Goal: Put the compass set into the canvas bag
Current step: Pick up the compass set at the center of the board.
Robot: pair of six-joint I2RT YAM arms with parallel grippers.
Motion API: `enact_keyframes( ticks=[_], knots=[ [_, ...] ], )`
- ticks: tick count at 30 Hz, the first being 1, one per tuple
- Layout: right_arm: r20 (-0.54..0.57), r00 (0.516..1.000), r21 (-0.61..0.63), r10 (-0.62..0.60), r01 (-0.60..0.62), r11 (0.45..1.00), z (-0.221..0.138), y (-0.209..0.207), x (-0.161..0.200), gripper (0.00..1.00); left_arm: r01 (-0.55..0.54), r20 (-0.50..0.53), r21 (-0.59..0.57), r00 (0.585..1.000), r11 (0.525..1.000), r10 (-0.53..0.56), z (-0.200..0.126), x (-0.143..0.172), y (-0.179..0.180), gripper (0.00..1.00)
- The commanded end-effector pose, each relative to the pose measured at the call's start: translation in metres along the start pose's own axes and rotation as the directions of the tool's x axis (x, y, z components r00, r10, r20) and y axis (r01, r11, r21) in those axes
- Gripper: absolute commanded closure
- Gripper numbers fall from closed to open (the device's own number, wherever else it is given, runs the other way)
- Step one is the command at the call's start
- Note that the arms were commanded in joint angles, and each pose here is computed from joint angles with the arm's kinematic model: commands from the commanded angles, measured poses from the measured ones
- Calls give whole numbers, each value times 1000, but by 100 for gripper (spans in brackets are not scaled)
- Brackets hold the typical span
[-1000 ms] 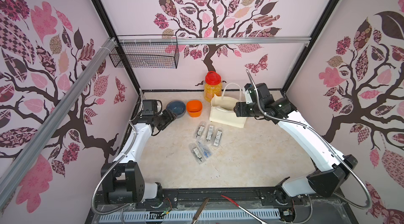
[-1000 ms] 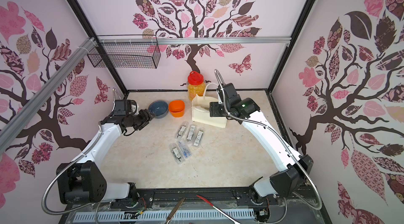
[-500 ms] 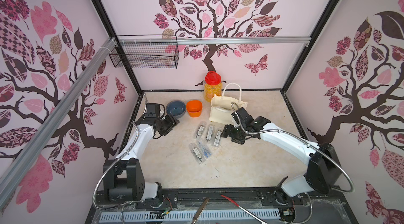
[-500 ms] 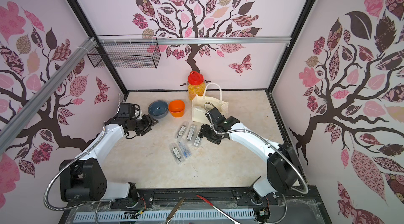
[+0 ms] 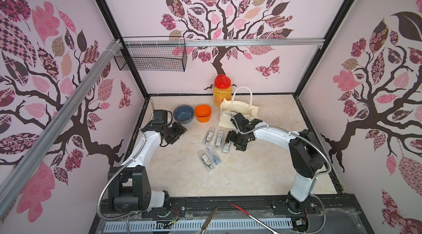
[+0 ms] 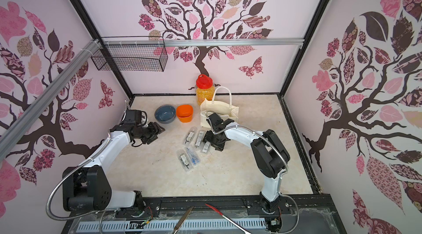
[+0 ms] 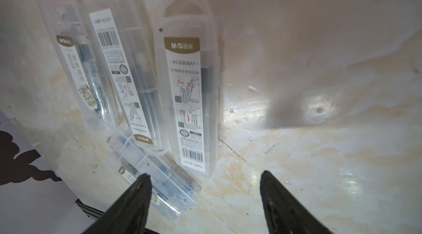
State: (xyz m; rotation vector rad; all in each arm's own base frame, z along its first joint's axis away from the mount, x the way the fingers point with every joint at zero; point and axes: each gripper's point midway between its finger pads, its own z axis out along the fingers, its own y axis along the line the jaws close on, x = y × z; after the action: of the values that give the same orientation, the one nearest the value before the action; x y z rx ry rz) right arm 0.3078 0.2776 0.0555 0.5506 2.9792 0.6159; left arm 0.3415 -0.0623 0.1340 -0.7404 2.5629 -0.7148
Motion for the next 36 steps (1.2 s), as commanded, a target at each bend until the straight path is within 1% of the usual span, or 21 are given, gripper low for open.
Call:
enact_keyframes(
  ticks=[1, 5, 11, 23, 29, 34, 36],
  knots=[
    [-17, 999, 83, 40, -39, 996, 16, -11, -3, 24, 9, -19, -36, 1000, 999, -9, 8, 6, 12, 35],
    [-30, 998, 115, 47, -43, 992, 28, -13, -6, 24, 9, -22, -39, 1000, 999, -9, 9, 6, 12, 35],
    [0, 1000, 149, 27, -27, 989, 28, -9, -17, 26, 9, -18, -43, 1000, 999, -9, 10, 6, 14, 35],
    [-50, 998, 206, 32, -21, 978, 50, -16, -16, 26, 3, -21, -55, 1000, 998, -4, 11, 5, 16, 35],
    [-34, 999, 244, -3, 11, 970, 43, -27, -18, 28, -3, -20, -55, 1000, 998, 2, 10, 5, 15, 35],
    [-53, 998, 303, -43, 57, 951, 39, -37, -19, 28, -8, -24, -50, 1000, 999, 7, 9, 3, 12, 35],
    [-49, 997, 307, -55, 68, 949, 36, -40, -20, 29, -13, -21, -52, 1000, 999, 12, 8, 2, 12, 35]
  ],
)
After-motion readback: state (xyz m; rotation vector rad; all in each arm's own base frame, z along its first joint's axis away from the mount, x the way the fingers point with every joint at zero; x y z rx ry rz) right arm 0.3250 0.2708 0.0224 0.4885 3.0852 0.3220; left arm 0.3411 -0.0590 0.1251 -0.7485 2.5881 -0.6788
